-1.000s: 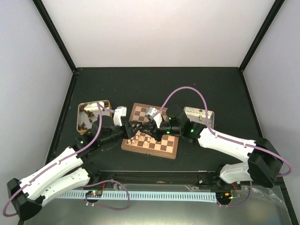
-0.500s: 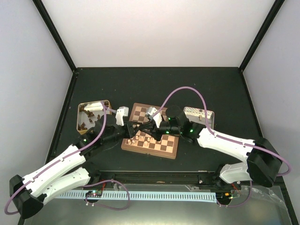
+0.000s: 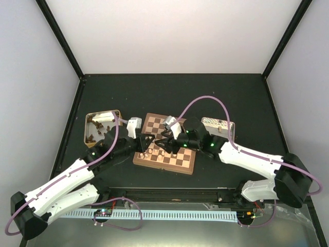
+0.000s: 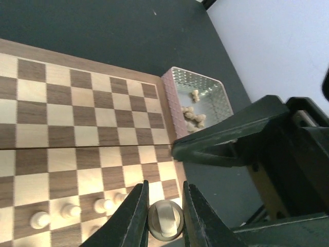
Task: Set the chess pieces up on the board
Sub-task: Place the chess piece on the chessboard.
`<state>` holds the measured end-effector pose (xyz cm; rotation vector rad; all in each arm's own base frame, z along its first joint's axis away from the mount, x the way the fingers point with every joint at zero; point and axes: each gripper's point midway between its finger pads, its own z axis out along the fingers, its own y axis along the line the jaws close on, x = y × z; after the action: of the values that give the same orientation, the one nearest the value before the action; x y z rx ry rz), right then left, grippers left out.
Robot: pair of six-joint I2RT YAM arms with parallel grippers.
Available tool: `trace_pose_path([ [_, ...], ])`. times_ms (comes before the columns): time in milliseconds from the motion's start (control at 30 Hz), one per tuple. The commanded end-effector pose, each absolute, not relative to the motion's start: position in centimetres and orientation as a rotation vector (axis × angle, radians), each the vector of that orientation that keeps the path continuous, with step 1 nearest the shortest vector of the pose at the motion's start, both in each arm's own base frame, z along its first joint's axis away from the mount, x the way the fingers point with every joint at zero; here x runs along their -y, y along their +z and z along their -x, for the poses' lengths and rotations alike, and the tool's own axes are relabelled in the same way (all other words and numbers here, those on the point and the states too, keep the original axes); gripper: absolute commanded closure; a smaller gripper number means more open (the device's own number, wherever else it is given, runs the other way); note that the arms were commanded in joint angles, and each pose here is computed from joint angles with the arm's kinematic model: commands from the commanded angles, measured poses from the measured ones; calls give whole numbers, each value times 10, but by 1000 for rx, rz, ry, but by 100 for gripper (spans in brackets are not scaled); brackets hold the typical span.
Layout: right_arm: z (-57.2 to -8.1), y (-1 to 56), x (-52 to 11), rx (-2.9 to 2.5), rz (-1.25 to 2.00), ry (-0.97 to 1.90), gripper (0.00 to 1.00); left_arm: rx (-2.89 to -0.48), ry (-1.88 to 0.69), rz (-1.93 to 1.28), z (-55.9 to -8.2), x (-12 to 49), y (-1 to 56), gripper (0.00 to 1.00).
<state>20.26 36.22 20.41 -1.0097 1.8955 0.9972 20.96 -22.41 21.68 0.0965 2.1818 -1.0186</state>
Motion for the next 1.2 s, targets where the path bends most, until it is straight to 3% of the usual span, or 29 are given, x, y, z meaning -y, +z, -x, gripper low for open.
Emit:
trace_pose_path([
  [0,-219,200,-329,-1948,799,865,38,-2150,-870,-181,-217,214,218,94],
  [267,-257,182,-255,-2102,315,585,32,-2185,-753,-311,-213,224,196,94],
  [700,-276,163,-168,-2134,-249,451,32,-2112,-567,-605,-180,284,169,94],
  [1167,-275,153,-157,-2148,-292,482,32,-2068,-521,-703,-179,299,121,93],
])
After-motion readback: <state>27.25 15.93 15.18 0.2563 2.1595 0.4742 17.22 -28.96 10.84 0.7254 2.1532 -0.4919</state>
